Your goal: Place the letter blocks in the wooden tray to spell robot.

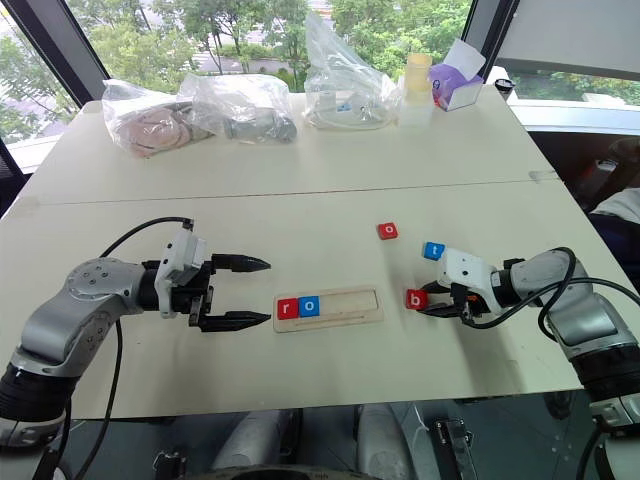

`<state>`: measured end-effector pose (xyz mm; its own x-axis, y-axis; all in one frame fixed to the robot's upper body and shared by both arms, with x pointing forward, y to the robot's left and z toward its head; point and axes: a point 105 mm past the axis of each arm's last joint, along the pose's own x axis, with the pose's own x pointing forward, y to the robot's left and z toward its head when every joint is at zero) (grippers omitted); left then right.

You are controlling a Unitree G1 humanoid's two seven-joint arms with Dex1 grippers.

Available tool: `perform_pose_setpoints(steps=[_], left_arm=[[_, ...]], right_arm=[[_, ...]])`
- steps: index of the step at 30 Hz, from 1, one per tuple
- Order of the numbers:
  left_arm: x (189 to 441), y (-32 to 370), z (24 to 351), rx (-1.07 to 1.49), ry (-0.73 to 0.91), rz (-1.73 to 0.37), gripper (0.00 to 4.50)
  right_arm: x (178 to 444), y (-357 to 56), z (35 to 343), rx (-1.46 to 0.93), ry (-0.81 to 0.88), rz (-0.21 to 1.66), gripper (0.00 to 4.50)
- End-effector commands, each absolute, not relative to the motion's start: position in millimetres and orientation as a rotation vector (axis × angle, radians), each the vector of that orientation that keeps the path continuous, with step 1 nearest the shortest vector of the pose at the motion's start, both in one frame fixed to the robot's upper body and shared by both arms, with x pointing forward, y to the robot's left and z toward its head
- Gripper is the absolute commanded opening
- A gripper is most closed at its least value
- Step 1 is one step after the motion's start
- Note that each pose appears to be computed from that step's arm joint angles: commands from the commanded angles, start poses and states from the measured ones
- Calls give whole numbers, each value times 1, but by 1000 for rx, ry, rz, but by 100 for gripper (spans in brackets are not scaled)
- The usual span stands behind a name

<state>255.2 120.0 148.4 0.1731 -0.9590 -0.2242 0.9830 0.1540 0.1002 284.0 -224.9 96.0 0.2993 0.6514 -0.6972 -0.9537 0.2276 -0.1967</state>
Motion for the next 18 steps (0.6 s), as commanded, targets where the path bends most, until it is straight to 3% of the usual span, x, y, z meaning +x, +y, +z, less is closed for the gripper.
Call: perform_pose_setpoints(steps=[1,8,18], left_arm=[[251,119,155,264,96,-1413,450],[245,122,148,286,132,-1440,450],[238,126,141,331,154,-1459,450]], right_arm=[[285,-208,110,-694,449,1192,110],[282,-159,147,-714,326,1305,110],[284,-105,132,-770,324,1418,110]])
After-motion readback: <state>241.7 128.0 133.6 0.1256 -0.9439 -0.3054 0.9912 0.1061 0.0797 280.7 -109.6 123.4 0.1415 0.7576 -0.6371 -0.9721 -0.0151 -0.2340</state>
